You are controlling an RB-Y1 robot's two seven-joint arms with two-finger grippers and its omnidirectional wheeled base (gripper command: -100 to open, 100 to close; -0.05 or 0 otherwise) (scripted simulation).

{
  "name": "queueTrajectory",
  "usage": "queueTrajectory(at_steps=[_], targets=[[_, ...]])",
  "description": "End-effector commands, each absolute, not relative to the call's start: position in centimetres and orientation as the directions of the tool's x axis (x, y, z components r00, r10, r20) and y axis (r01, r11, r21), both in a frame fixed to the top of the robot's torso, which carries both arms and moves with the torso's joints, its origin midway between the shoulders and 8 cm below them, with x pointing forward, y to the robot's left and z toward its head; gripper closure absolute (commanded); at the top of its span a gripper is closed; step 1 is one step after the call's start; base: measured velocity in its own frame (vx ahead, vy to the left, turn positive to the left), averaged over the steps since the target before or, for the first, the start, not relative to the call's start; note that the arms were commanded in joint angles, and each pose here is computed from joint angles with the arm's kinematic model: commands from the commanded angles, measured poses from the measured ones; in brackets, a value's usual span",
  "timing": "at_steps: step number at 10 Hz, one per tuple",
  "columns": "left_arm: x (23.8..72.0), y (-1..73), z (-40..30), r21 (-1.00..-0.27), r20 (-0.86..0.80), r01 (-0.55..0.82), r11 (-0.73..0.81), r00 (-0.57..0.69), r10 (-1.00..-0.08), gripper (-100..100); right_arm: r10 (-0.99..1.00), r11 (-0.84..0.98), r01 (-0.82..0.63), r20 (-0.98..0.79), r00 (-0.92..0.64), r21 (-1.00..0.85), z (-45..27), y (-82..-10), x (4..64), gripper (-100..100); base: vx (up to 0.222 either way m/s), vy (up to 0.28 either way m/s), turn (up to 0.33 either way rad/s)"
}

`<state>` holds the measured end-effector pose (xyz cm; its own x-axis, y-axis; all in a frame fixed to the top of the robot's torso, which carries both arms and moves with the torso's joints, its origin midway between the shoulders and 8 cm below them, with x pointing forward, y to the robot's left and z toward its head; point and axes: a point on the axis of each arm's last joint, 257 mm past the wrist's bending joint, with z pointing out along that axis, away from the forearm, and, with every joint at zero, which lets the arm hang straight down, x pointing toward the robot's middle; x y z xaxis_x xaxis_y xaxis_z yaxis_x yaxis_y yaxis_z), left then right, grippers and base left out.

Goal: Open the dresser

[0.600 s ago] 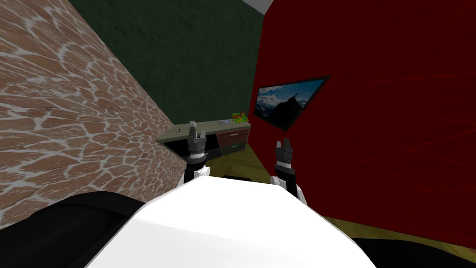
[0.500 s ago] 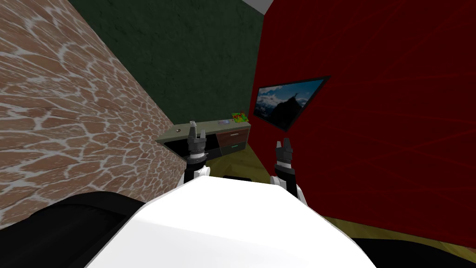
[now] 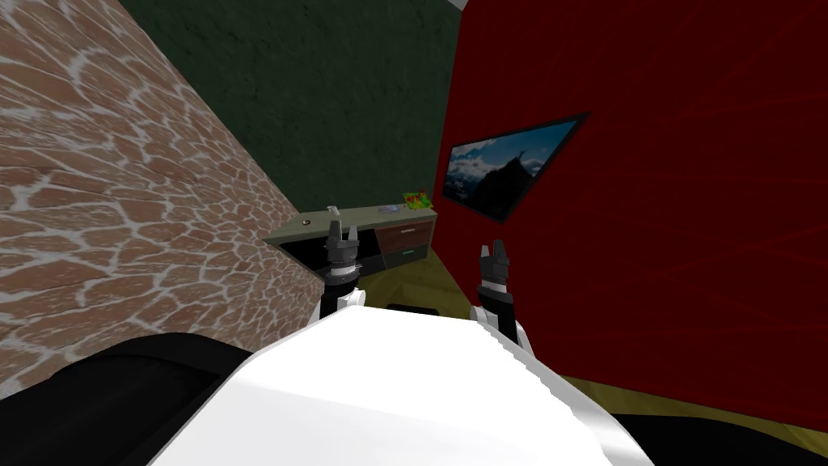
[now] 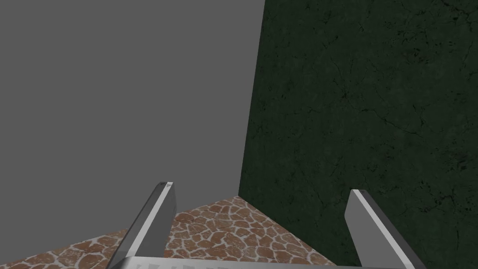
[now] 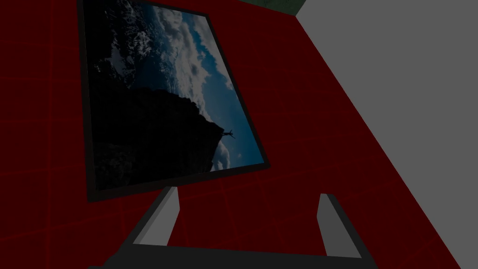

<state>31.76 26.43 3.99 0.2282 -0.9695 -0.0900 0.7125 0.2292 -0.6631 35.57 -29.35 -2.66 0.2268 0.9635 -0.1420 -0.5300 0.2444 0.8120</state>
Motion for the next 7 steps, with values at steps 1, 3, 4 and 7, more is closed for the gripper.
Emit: queueTrajectory(at_steps=[1, 3, 4, 7], targets=[[31.8, 26.4, 4.0, -0.663, -0.090, 0.713, 0.229, 0.228, -0.969, 0, 0.964, 0.244, -0.530, -0.142, 0.227, 0.812, -2.7, -29.4, 35.6, 0, 0.000, 0.000, 0.000], [31.8, 26.4, 4.0, -0.663, -0.090, 0.713, 0.229, 0.228, -0.969, 0, 0.964, 0.244, -0.530, -0.142, 0.227, 0.812, -2.7, -29.4, 35.6, 0, 0.000, 0.000, 0.000], [32.0, 26.0, 3.6, -0.665, -0.126, 0.708, 0.237, 0.207, -0.970, -100, 0.964, 0.244, -0.530, -0.142, 0.227, 0.812, -2.7, -29.4, 35.6, 0, 0.020, -0.008, 0.007], [32.8, 25.4, 2.3, -0.676, -0.197, 0.691, 0.255, 0.165, -0.967, -100, 0.964, 0.244, -0.529, -0.142, 0.227, 0.812, -2.7, -29.4, 35.6, 0, 0.049, -0.023, 0.017]])
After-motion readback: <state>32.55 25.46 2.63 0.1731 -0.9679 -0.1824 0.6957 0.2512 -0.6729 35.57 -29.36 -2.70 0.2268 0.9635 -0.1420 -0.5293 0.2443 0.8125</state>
